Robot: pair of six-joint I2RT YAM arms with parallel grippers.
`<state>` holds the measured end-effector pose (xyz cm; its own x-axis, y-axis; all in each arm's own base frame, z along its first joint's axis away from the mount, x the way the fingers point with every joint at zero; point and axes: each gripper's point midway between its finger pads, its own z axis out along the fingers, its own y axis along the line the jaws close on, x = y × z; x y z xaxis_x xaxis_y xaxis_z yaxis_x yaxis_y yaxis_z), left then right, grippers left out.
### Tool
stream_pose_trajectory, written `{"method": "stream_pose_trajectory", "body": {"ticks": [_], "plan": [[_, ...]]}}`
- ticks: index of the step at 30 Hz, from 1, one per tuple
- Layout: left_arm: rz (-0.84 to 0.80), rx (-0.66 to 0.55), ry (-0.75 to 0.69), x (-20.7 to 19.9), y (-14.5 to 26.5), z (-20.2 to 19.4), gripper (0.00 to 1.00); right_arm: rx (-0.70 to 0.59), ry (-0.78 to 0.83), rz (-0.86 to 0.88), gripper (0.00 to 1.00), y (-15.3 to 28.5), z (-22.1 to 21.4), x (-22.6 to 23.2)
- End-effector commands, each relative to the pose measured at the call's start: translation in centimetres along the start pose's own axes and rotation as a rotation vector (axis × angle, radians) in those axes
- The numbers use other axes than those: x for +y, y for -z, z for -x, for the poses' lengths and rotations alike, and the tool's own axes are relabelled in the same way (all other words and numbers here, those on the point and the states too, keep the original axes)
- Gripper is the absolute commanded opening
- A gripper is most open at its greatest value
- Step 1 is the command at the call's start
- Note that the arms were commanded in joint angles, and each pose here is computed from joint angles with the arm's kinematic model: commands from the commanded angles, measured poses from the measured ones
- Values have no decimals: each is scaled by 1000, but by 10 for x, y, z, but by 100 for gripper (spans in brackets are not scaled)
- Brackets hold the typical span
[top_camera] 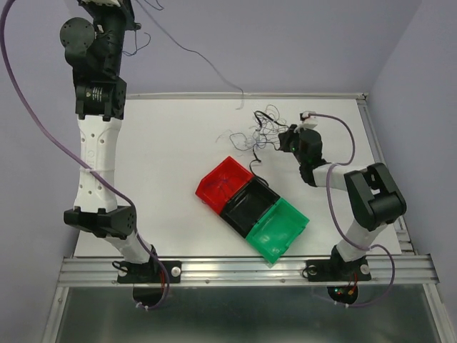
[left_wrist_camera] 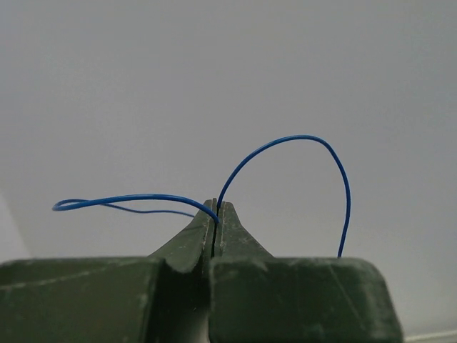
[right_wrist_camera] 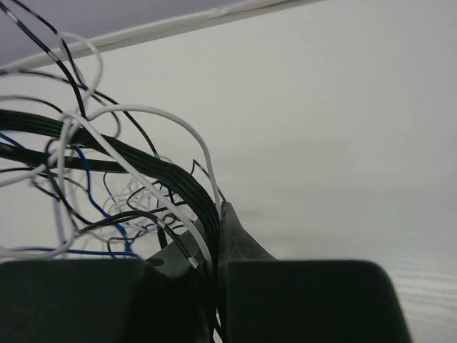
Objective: Untangle the cables
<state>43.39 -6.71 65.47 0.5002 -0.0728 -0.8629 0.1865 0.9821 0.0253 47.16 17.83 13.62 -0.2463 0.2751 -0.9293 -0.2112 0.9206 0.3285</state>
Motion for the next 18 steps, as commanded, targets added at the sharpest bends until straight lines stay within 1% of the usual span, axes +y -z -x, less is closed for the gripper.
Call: {"method": "stream_pose_trajectory", "body": {"ticks": [1, 3, 6, 7, 8, 10, 13, 14, 16, 18], "plan": [[258, -148, -53, 60, 13, 50, 0, -48, -159, -214, 1, 27, 6, -61], [349, -166, -52, 84, 21, 56, 0, -69, -203, -312, 1, 42, 3, -85], [358, -162, -64, 90, 25, 55, 0, -90, -221, -370, 1, 53, 2, -98], [372, -165, -72, 92, 28, 58, 0, -122, -227, -414, 1, 59, 9, -105], [389, -162, -73, 95, 30, 56, 0, -121, -238, -443, 0, 65, 4, -111], [347, -154, -85, 89, 30, 54, 0, -115, -231, -430, 0, 69, 4, -110], [218, -131, -109, 67, 31, 43, 0, -97, -207, -354, 1, 74, 6, -96], [173, -106, -107, 60, 30, 30, 0, -106, -203, -343, 8, 78, 10, -94], [150, -93, -113, 55, 34, 28, 0, -106, -189, -315, 22, 83, 13, -89], [128, -49, -118, 52, 39, 14, 0, -114, -164, -298, 46, 92, 18, -85]]}}
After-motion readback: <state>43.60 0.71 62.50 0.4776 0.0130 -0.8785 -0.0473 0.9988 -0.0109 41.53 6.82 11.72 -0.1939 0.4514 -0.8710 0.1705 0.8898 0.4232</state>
